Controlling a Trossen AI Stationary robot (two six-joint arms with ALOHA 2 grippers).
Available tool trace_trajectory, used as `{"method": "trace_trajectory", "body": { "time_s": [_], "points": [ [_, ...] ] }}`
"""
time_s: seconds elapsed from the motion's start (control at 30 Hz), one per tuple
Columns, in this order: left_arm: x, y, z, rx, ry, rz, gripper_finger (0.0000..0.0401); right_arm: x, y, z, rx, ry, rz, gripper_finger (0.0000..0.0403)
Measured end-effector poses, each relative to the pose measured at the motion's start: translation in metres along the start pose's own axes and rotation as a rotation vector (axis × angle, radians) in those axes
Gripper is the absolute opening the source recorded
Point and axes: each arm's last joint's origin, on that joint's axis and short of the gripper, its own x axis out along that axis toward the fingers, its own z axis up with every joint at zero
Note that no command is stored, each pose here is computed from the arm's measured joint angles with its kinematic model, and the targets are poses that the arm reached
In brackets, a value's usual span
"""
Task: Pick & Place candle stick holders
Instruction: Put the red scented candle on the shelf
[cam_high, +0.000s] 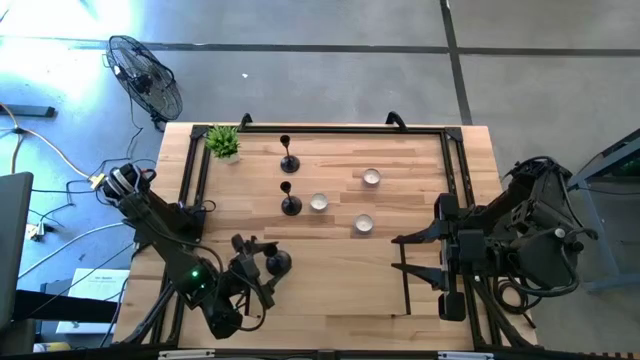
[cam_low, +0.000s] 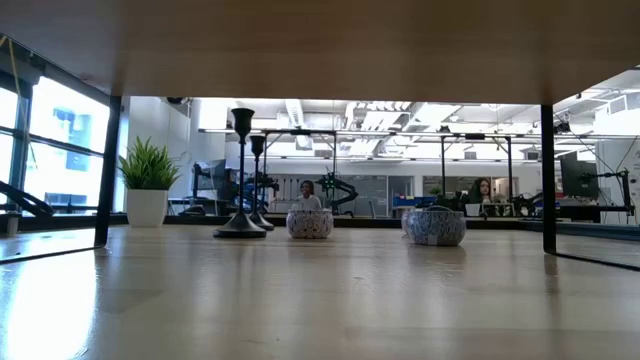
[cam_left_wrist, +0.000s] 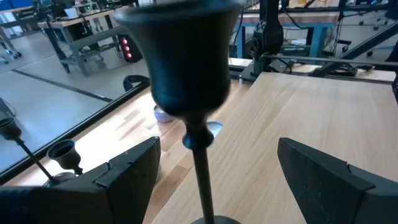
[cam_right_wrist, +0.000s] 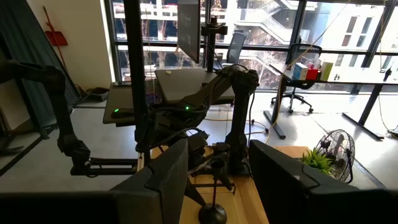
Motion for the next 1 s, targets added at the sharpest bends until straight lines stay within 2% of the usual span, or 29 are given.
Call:
{"method": "trace_trajectory", "body": {
  "time_s": [0.33, 0.63, 1.0],
  "points": [
    [-0.004, 0.007, 0.009, -0.023, -0.022, 0.005, 0.0320, 0.001, 0.002, -0.003, 0.005, 0.014, 0.015, 0.0165],
    [-0.013, 0.015, 0.024, -0.105, -0.065, 0.004, 0.0320, 0.001, 0.002, -0.003, 0.000, 0.020, 0.019, 0.0165],
    [-0.013, 0.013, 0.026, -0.123, -0.089, 0.021, 0.0320, 0.001, 0.002, -0.004, -0.017, 0.027, 0.016, 0.0165]
  ]
}}
